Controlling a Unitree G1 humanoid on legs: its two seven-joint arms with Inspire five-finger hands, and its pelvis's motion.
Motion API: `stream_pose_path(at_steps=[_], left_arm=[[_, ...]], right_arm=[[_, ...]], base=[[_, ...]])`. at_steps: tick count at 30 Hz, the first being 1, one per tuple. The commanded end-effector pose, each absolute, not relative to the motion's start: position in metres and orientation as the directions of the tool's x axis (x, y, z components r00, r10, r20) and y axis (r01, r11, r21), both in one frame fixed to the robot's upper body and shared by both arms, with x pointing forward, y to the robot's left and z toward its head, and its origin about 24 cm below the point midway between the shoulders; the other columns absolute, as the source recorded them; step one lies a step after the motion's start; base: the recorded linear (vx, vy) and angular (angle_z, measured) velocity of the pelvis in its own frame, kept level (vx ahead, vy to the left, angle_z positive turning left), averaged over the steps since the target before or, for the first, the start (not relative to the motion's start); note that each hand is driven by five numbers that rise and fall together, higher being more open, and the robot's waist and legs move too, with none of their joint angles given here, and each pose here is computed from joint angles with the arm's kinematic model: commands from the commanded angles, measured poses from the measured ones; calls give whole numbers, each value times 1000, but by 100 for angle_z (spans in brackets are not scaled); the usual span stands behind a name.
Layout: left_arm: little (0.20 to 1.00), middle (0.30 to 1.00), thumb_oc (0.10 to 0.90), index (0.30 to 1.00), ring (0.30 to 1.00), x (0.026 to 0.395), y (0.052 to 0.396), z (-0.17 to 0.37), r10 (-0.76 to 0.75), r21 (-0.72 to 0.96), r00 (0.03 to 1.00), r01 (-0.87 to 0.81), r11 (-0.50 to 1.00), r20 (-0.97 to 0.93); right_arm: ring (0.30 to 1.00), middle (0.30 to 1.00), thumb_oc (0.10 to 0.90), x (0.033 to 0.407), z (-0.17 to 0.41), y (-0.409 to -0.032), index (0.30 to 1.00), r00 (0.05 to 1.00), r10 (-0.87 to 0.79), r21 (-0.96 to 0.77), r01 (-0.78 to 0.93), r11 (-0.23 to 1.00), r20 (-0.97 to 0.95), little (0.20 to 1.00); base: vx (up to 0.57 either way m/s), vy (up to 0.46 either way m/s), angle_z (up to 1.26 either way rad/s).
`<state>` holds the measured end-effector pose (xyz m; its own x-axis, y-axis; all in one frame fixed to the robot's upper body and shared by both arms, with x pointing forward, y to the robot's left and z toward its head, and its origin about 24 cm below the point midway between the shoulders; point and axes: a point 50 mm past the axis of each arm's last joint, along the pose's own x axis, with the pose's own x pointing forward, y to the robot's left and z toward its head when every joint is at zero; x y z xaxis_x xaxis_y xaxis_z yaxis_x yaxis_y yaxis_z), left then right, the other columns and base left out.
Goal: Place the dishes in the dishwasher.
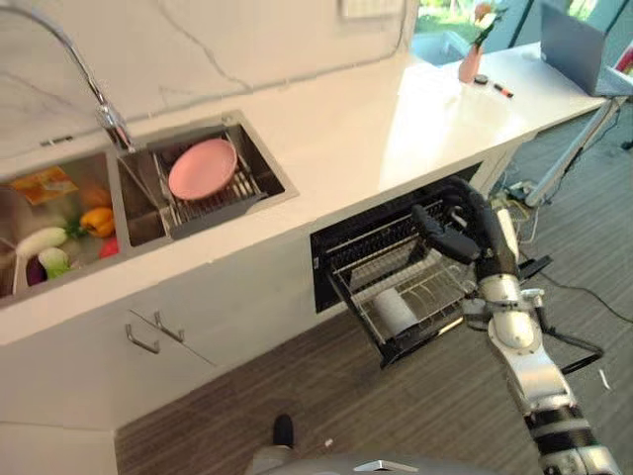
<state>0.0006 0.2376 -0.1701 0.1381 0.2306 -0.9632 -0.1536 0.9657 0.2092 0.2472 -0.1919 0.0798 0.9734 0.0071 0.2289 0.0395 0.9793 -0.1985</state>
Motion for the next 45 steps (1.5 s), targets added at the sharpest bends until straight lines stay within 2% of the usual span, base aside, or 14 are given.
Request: stream_pose_path(at_steps=[1, 6, 15, 16, 17, 18, 21, 24, 30, 31, 35, 36, 37, 45], left_arm=[[900, 900, 800, 900, 900, 41, 236, -168, 212, 191, 262, -106, 976, -941], [900, 900, 800, 900, 900, 50, 229, -169, 212, 194, 276, -89, 977, -937], [900, 900, 800, 900, 900, 52, 229, -169, 220, 219, 291, -36, 975, -931], [900, 900, 800, 900, 900, 64, 221, -168, 187, 197, 322, -3, 980, -928], [900, 900, 800, 900, 900, 88, 209, -164, 118, 184, 398, 131, 974, -910], [900, 900, 800, 900, 900, 101, 206, -161, 97, 188, 438, 168, 968, -894], [900, 900, 800, 900, 900, 101, 207, -161, 98, 189, 438, 168, 968, -893], [900, 900, 800, 900, 900, 115, 203, -155, 71, 194, 491, 204, 959, -868], [900, 900, 800, 900, 900, 124, 193, -155, 36, 193, 497, 268, 944, -867], [900, 900, 800, 900, 900, 125, 196, -154, 44, 214, 503, 285, 934, -863], [900, 900, 800, 900, 900, 123, 198, -154, 53, 221, 499, 284, 933, -865], [900, 900, 800, 900, 900, 110, 204, -156, 74, 211, 483, 237, 948, -873], [900, 900, 800, 900, 900, 101, 203, -159, 66, 187, 454, 228, 955, -889], [900, 900, 800, 900, 900, 73, 202, -169, 98, 153, 344, 137, 979, -934]], right_arm=[[900, 900, 800, 260, 138, -187, 900, 857, 91, -73, -62, 995, 507, 900], [900, 900, 800, 254, 150, -179, 900, 828, 158, -52, -154, 987, 537, 900], [900, 900, 800, 260, 150, -179, 900, 838, 170, -76, -153, 985, 519, 900], [900, 900, 800, 260, 147, -185, 900, 850, 142, -73, -122, 990, 508, 900], [900, 900, 800, 257, 141, -193, 900, 871, 103, -77, -75, 994, 481, 900], [900, 900, 800, 260, 139, -193, 900, 873, 64, -36, -54, 998, 484, 900], [900, 900, 800, 260, 139, -192, 900, 873, 64, -36, -53, 998, 484, 900], [900, 900, 800, 260, 140, -189, 900, 868, 44, -3, -49, 999, 495, 900], [900, 900, 800, 254, 146, -199, 900, 842, -26, -13, 39, 999, 538, 900], [900, 900, 800, 251, 143, -205, 900, 842, -74, -24, 103, 994, 535, 900], [900, 900, 800, 251, 142, -208, 900, 841, -92, -31, 128, 991, 534, 900], [900, 900, 800, 251, 145, -219, 900, 830, -125, -142, 237, 961, 544, 900], [900, 900, 800, 253, 144, -221, 900, 835, -127, -168, 252, 953, 535, 900], [900, 900, 800, 255, 149, -217, 900, 833, -70, -237, 236, 942, 548, 900]], base=[[-21, -89, -11], [-49, 56, 16], [26, 279, 47], [123, 897, 11], [156, 1182, 34], [127, 847, 50], [22, 184, 45], [113, 304, 55], [153, 29, 51], [79, 17, 20], [96, -20, 81], [257, -92, 37], [257, -92, 37], [112, -91, -32]])
